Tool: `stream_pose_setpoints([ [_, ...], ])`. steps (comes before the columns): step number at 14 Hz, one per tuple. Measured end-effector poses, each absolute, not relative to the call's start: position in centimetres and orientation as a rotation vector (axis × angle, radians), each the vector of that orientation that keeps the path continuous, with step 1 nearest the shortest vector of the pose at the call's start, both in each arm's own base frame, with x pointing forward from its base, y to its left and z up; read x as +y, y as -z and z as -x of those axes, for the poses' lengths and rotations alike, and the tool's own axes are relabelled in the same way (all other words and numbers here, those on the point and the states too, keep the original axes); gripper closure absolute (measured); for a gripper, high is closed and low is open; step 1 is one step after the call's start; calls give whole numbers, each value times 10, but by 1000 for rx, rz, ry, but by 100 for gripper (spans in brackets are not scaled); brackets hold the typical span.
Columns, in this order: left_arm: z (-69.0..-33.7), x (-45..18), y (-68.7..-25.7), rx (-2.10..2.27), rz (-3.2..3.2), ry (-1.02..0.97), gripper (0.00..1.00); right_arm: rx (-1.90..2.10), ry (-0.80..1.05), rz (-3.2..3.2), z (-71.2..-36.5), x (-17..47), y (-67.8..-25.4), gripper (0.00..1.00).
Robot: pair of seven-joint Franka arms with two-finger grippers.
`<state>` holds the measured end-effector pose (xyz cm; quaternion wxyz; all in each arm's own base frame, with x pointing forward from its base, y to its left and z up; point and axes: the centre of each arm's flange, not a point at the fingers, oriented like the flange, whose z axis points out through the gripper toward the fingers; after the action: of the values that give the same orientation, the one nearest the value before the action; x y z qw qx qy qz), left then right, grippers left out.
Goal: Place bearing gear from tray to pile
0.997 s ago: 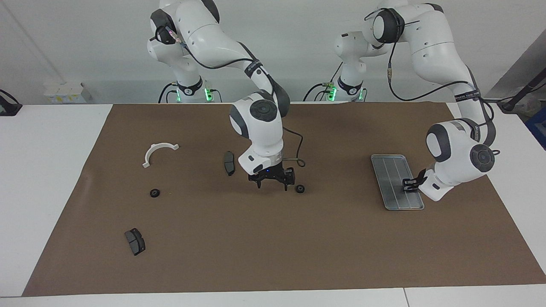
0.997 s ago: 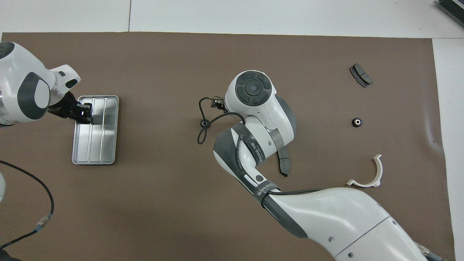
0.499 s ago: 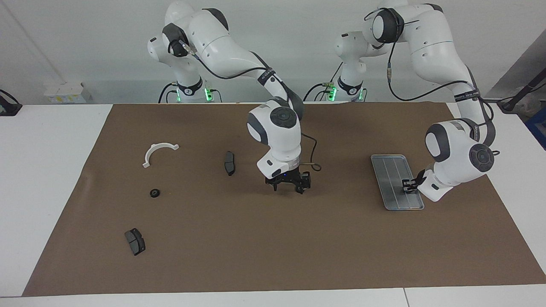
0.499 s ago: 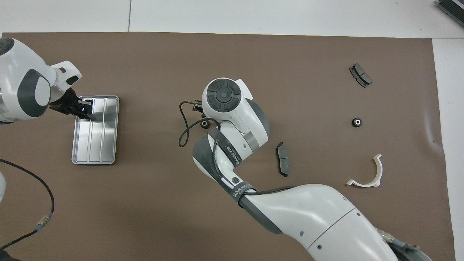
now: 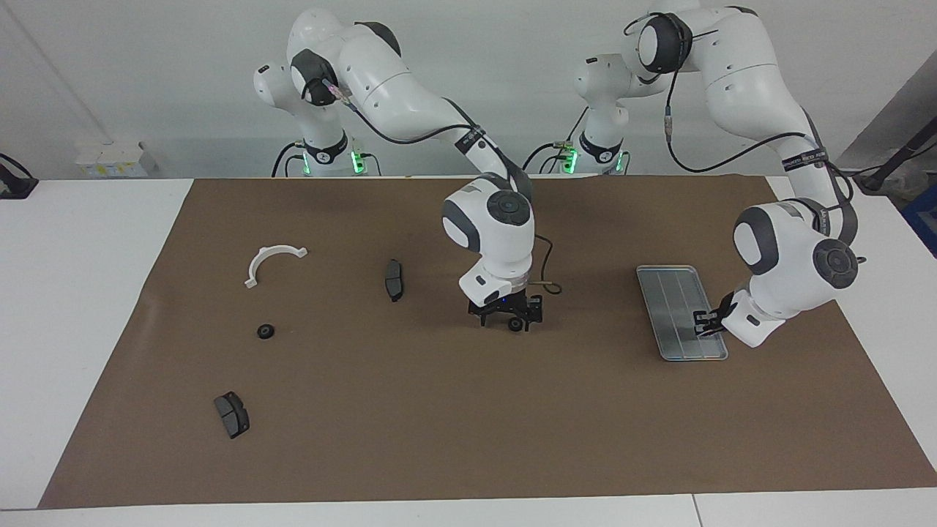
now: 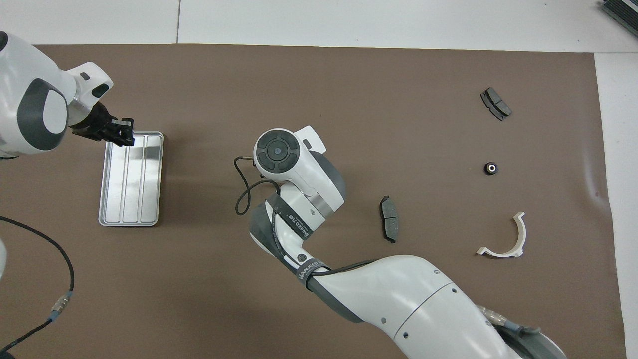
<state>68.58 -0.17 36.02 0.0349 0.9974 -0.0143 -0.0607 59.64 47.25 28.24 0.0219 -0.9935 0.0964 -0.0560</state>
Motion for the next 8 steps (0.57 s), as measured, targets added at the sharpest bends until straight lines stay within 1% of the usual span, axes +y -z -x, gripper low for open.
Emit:
stream_pose_setpoints([
  [1,-684,-19,-371,-24,-3068,182,75,287,180,3081,-594,476,-283,12],
  [2,-682,-37,-380,1,-3070,184,75,281,187,3084,-594,477,-285,23],
  [3,-678,-57,-387,37,-3072,190,75,281,189,3087,-595,477,-286,37],
  [5,-672,-100,-393,108,-3076,195,75,279,192,3095,-596,476,-289,57],
  [6,-668,-121,-394,143,-3080,199,75,275,195,3097,-596,477,-293,64],
  [8,-660,-160,-394,219,-3085,205,75,271,205,3107,-597,476,-293,64],
])
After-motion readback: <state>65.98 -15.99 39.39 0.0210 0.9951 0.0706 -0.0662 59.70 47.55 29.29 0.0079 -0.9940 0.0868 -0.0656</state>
